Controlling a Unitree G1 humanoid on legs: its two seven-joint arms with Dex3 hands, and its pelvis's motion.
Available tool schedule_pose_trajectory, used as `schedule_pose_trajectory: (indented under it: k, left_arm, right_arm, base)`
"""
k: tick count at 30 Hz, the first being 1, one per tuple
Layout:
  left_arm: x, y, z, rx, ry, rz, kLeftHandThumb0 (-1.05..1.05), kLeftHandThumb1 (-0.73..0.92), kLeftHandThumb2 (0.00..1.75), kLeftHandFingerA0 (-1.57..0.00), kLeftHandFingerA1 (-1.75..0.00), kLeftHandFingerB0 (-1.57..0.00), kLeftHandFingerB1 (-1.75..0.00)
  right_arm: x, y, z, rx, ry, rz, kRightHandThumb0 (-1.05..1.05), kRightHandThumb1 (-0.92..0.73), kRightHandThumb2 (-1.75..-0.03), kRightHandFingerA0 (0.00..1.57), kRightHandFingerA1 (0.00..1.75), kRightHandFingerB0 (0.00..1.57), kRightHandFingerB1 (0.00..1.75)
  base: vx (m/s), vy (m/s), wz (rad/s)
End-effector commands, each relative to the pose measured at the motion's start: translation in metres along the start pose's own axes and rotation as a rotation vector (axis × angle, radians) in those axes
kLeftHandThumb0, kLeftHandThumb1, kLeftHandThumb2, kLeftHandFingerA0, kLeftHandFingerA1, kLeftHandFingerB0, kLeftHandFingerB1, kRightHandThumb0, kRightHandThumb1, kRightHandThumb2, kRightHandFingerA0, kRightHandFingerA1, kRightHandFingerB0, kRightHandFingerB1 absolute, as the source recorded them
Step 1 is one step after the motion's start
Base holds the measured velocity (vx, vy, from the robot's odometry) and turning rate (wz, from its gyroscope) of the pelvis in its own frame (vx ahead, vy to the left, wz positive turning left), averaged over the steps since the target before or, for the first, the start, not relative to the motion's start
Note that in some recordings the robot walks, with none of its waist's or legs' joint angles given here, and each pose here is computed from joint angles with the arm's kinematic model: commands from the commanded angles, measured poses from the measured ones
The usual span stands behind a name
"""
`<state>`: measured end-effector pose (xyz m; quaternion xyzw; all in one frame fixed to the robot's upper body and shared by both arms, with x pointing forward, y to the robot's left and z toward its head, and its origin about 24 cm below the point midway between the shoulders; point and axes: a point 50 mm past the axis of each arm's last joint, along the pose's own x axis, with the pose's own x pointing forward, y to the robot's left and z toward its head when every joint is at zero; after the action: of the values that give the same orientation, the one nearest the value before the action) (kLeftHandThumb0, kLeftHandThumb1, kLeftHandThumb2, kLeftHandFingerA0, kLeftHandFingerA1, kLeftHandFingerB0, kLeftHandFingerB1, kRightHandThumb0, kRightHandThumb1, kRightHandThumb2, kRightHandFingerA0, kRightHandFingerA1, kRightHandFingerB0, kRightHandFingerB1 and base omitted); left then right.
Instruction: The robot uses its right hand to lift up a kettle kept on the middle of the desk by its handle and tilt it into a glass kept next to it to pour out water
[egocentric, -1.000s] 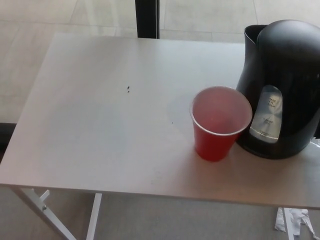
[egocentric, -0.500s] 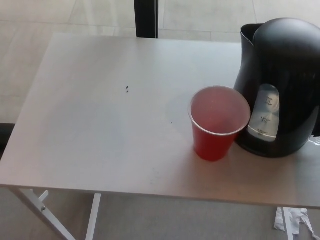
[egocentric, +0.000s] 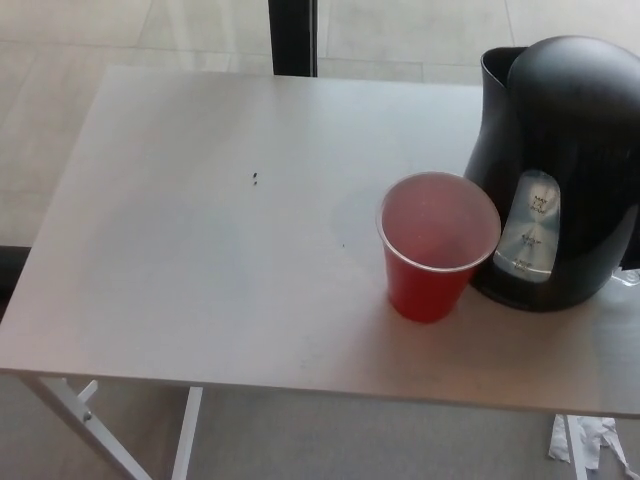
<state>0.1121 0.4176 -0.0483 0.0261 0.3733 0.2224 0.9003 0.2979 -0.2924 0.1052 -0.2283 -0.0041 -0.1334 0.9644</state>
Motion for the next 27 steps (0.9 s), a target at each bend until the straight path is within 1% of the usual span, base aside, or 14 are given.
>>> schedule_pose_trajectory:
  k: [1, 3, 5, 7, 9, 10, 12, 13, 14, 18, 19, 21, 22, 27]
  left_arm:
    - [-0.004, 0.008, -0.002, -0.007, -0.003, 0.020, -1.05, 0.66, 0.81, -0.55, -0.79, -0.32, -1.33]
    - [-0.004, 0.009, -0.003, -0.010, 0.000, 0.025, -1.05, 0.66, 0.81, -0.56, -0.78, -0.33, -1.31]
    - [-0.005, 0.010, -0.003, -0.008, 0.003, 0.029, -1.05, 0.66, 0.81, -0.56, -0.78, -0.33, -1.31]
    - [-0.004, 0.009, -0.002, -0.003, -0.005, 0.030, -1.05, 0.67, 0.81, -0.59, -0.78, -0.36, -1.30]
    - [-0.005, 0.009, -0.003, -0.002, -0.004, 0.027, -1.05, 0.66, 0.81, -0.59, -0.79, -0.35, -1.31]
    - [-0.005, 0.009, -0.003, 0.002, 0.000, 0.025, -1.05, 0.67, 0.81, -0.58, -0.78, -0.35, -1.31]
    - [-0.004, 0.008, -0.005, -0.003, 0.009, 0.027, -1.05, 0.66, 0.81, -0.58, -0.78, -0.34, -1.31]
    - [-0.004, 0.007, -0.006, -0.003, 0.012, 0.027, -1.05, 0.66, 0.81, -0.58, -0.78, -0.34, -1.31]
    - [-0.005, 0.007, -0.007, 0.005, 0.015, 0.027, -1.05, 0.67, 0.81, -0.60, -0.78, -0.35, -1.30]
    - [-0.006, 0.009, -0.009, 0.008, 0.016, 0.032, -1.05, 0.67, 0.81, -0.59, -0.78, -0.35, -1.30]
    - [-0.006, 0.009, -0.009, 0.003, 0.016, 0.032, -1.05, 0.66, 0.81, -0.60, -0.79, -0.35, -1.31]
    - [-0.006, 0.008, -0.008, 0.001, 0.013, 0.030, -1.05, 0.66, 0.81, -0.60, -0.79, -0.35, -1.31]
    - [-0.006, 0.008, -0.008, 0.005, 0.014, 0.030, -1.05, 0.67, 0.81, -0.60, -0.78, -0.36, -1.31]
    - [-0.006, 0.009, -0.007, 0.004, 0.016, 0.029, -1.05, 0.67, 0.82, -0.58, -0.79, -0.35, -1.32]
  right_arm:
    - [-0.002, -0.013, 0.022, -0.117, -0.264, -0.195, -0.13, -0.50, -1.12, 0.84, 1.70, 0.77, 1.53]
    - [-0.001, -0.014, 0.026, -0.076, -0.244, -0.216, -0.09, -0.52, -1.15, 0.90, 1.70, 0.79, 1.43]
    - [-0.001, -0.013, 0.027, -0.077, -0.249, -0.223, -0.09, -0.52, -1.15, 0.90, 1.70, 0.79, 1.43]
    - [0.003, -0.018, 0.037, -0.047, -0.287, -0.238, -0.06, -0.45, -1.23, 0.85, 1.69, 0.81, 1.45]
    - [0.006, -0.021, 0.046, -0.027, -0.323, -0.275, -0.06, -0.49, -1.19, 0.86, 1.64, 0.80, 1.41]
    - [0.008, -0.022, 0.049, 0.017, -0.336, -0.279, -0.04, -0.56, -1.10, 0.85, 1.63, 0.80, 1.40]
    - [0.012, -0.026, 0.054, 0.092, -0.319, -0.289, -0.07, -0.44, -1.27, 0.85, 1.65, 0.81, 1.45]
    - [0.012, -0.026, 0.053, 0.095, -0.317, -0.289, -0.07, -0.44, -1.27, 0.85, 1.65, 0.81, 1.45]
    - [0.014, -0.027, 0.058, 0.118, -0.314, -0.300, -0.07, -0.34, -1.41, 0.93, 1.63, 0.88, 1.44]
    - [0.017, -0.025, 0.060, 0.171, -0.309, -0.286, -0.05, -0.37, -1.41, 0.95, 1.58, 0.89, 1.42]
    - [0.019, -0.023, 0.064, 0.204, -0.292, -0.255, -0.07, -0.44, -1.34, 0.95, 1.67, 0.85, 1.48]
    - [0.020, -0.022, 0.064, 0.242, -0.282, -0.236, -0.07, -0.44, -1.34, 0.95, 1.67, 0.85, 1.48]
    - [0.020, -0.021, 0.068, 0.236, -0.295, -0.234, -0.09, -0.42, -1.32, 0.96, 1.72, 0.82, 1.56]
    - [0.023, -0.021, 0.074, 0.260, -0.300, -0.223, -0.12, -0.38, -1.39, 1.00, 1.75, 0.85, 1.56]
  base:
    - [0.00, 0.000, 0.00]
    - [0.00, 0.000, 0.00]
    - [0.00, 0.000, 0.00]
    - [0.00, 0.000, 0.00]
    - [0.00, 0.000, 0.00]
    - [0.00, 0.000, 0.00]
    - [0.00, 0.000, 0.00]
    - [0.00, 0.000, 0.00]
    - [0.00, 0.000, 0.00]
    - [0.00, 0.000, 0.00]
    - [0.00, 0.000, 0.00]
    - [0.00, 0.000, 0.00]
    - [0.00, 0.000, 0.00]
    - [0.00, 0.000, 0.00]
